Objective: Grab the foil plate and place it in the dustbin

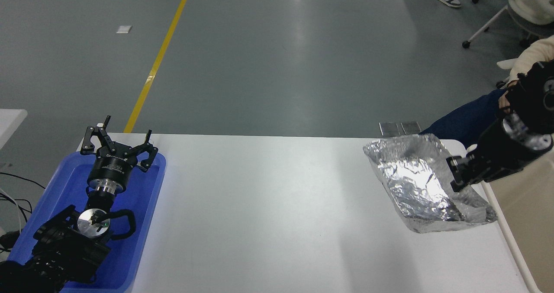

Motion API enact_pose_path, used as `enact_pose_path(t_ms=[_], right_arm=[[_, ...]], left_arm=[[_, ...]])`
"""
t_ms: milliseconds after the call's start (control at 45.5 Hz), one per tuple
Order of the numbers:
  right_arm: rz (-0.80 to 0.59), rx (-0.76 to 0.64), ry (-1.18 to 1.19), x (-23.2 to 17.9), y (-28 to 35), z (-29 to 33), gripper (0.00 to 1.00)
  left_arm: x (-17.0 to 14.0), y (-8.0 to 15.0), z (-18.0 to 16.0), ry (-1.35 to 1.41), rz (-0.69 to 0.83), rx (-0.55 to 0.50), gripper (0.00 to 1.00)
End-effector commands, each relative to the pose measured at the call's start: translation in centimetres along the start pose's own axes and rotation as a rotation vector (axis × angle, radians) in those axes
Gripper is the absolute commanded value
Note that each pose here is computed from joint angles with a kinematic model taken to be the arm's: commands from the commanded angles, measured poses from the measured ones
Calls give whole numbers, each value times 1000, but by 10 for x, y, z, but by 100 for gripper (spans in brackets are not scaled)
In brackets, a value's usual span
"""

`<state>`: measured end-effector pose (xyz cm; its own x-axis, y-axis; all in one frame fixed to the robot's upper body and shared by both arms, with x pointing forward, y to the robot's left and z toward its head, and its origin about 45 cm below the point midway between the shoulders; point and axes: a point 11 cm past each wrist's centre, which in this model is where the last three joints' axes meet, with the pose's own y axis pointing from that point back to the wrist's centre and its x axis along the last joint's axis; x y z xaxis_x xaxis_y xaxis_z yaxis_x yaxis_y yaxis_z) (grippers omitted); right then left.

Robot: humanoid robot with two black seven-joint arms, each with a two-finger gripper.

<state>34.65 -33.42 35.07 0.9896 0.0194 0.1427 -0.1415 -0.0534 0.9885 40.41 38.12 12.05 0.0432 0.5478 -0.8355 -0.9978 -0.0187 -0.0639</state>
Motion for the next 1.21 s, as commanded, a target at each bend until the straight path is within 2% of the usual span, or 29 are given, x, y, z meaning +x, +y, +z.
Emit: enact_pose_path(t_ms=[0,198,593,747,1011,1187], right_arm=[[134,11,-35,17,60,-6,0],[219,-30,-21,21,98,-8,0],[198,-58,-80,13,93,15,0],[155,-115,-187,-6,84,58,0],[106,-133,-389,-52,68,129,0],[-5,-184,-480,-88,43,160,0]], left_arm=[[0,0,0,0,0,-1,100],[0,0,0,0,0,-1,100],[0,0,-2,3,0,2,100],[0,0,0,0,0,0,100],[0,0,0,0,0,0,100],[0,0,0,0,0,0,100]])
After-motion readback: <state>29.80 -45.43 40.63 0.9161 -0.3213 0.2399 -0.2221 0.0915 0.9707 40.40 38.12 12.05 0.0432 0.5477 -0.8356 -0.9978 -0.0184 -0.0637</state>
